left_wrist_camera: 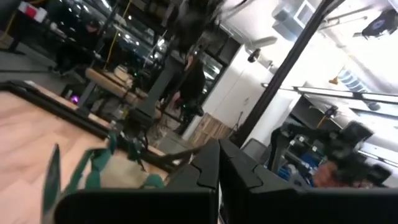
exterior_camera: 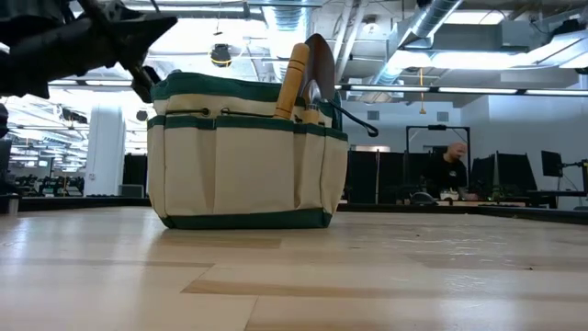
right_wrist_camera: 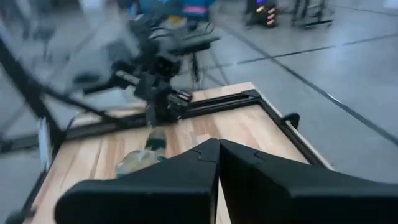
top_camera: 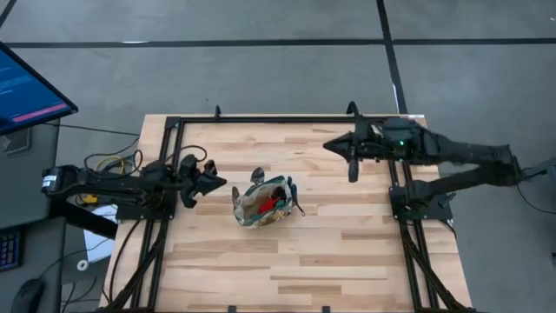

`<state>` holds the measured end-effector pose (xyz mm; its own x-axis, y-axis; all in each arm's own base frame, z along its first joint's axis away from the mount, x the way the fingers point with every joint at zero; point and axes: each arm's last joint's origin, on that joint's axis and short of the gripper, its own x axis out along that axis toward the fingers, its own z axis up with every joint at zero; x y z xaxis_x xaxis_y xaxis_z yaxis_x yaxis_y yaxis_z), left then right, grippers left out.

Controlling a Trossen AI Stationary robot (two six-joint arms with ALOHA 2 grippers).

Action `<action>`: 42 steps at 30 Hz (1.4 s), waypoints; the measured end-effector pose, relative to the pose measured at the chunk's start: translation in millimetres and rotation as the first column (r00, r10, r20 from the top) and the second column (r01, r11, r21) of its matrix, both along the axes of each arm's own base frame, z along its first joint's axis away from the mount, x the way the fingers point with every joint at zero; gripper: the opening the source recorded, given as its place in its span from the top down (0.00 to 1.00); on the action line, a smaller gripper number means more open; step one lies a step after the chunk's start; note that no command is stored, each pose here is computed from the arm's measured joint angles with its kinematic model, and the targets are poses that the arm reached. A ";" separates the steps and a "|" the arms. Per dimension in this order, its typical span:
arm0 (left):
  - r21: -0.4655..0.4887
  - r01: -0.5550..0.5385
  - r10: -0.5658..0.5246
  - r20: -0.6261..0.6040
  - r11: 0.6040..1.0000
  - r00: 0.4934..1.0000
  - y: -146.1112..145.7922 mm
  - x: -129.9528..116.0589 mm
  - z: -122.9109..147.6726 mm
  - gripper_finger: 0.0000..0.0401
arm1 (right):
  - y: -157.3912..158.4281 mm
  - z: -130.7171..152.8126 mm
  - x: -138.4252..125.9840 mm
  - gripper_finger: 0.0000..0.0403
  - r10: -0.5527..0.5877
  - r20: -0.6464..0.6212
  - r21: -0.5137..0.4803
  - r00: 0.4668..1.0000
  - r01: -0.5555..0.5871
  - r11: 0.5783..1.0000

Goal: Pick & Place Garden tools in Gardening bag
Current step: Return to Home Position

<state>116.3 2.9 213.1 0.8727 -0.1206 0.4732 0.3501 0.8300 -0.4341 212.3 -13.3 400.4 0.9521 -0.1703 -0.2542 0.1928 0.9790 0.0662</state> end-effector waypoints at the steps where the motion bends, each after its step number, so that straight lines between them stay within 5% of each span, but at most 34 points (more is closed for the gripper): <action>1: 0.001 -0.010 0.010 0.003 1.000 1.000 1.9 -0.3 0.4 1.00 | -2.9 -15.5 -6.9 1.00 -0.023 0.032 0.027 0.999 0.022 0.999; 7: -0.002 -0.126 0.126 -0.032 0.992 0.992 19.8 -1.1 -2.2 1.00 | -4.7 -85.9 -33.2 1.00 -0.018 0.207 0.148 0.978 -0.013 0.989; 18: -0.045 -0.069 0.062 -0.134 0.997 0.989 38.4 -5.4 -8.7 1.00 | 7.8 -153.6 -63.1 1.00 0.039 0.406 0.177 0.913 -0.120 0.977; 28: -0.144 -0.126 0.088 -0.246 0.982 0.965 41.2 -1.4 -19.9 1.00 | 9.3 -177.7 -87.5 1.00 0.019 0.494 0.182 0.869 -0.125 0.975; 35: -0.092 -0.203 0.171 -0.269 0.975 0.948 35.2 4.7 -16.5 1.00 | 9.4 -197.9 -98.0 1.00 0.022 0.506 0.172 0.862 -0.125 0.977; 42: 0.006 -0.189 0.172 -0.445 0.982 0.879 15.5 11.9 -0.2 1.00 | 8.5 -213.2 -101.0 1.00 0.009 0.469 0.192 0.883 -0.112 0.975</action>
